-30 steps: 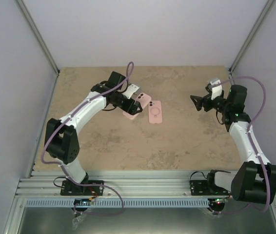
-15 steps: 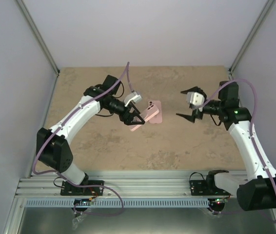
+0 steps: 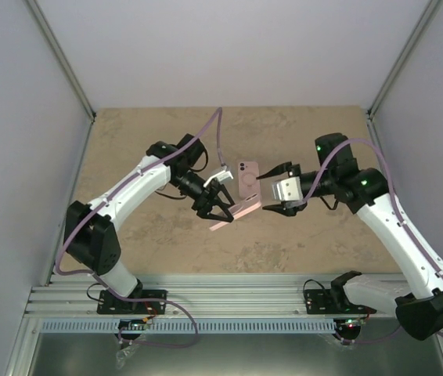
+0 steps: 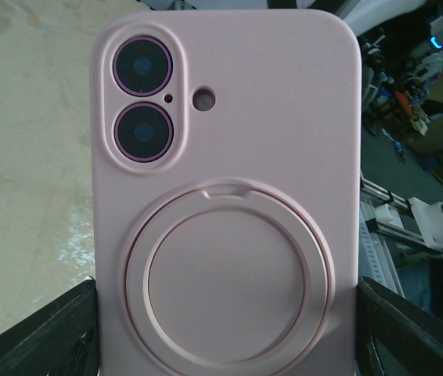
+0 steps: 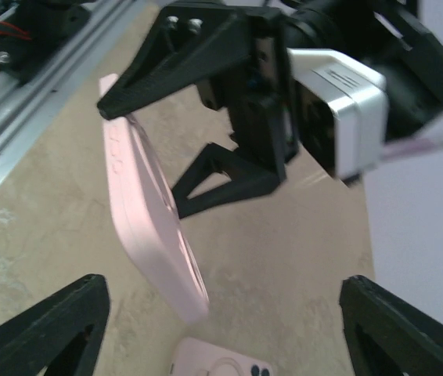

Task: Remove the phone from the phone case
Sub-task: Pick up the phone at the center of the board.

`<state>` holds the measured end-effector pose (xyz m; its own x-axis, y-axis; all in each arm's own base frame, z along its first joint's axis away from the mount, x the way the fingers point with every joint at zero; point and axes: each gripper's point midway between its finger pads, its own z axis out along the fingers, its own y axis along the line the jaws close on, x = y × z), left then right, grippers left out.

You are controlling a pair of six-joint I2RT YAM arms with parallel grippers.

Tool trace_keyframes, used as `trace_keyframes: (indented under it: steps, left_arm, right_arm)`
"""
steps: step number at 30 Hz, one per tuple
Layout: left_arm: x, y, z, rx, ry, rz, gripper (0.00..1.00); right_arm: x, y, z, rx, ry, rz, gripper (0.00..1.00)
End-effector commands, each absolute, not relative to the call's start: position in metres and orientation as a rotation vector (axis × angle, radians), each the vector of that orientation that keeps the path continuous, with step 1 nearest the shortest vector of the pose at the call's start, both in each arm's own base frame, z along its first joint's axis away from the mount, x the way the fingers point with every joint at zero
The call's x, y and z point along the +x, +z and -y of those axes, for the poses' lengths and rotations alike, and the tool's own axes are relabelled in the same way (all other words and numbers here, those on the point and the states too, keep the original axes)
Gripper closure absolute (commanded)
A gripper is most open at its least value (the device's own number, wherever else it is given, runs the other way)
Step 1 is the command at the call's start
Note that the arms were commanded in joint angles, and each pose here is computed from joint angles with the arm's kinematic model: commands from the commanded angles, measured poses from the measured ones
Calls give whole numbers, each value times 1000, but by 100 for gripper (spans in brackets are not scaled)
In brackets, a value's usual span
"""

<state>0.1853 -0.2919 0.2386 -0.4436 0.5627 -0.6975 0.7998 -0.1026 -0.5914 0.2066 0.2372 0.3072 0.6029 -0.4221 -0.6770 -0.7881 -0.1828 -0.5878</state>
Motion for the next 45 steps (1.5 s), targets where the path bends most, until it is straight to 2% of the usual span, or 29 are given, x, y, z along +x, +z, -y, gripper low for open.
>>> trace_keyframes:
  steps: [1, 19, 23, 25, 27, 31, 32, 39, 45]
  left_arm:
    - [171, 262, 298, 1554, -1680, -1778, 52]
    - [160, 264, 300, 1583, -1731, -1740, 53]
    - [160, 262, 300, 1580, -1737, -1747, 51]
    - [161, 262, 301, 1573, -1737, -1759, 46]
    - [164, 261, 302, 1566, -1723, -1776, 38]
    - [173, 264, 299, 1552, -1627, -1807, 6]
    - [178, 266, 297, 1539, -1594, -1813, 3]
    - [210, 287, 273, 1459, -1211, -1829, 1]
    - [214, 296, 255, 1487, -914, -1844, 1]
  right_arm:
    - [193, 293, -242, -1907, 419, -980, 27]
    - [178, 278, -261, -1991, 456, -952, 69]
    - [178, 278, -262, -1992, 457, -957, 88]
    - [180, 280, -263, -1973, 467, -984, 99]
    - [179, 284, -264, -1950, 495, -1007, 100]
    - [177, 288, -263, -1911, 540, -1054, 99]
    - [178, 289, -262, -1897, 547, -1072, 100]
    - [180, 288, -258, -1791, 674, -1253, 100]
    - [173, 272, -264, -1739, 946, -1448, 99]
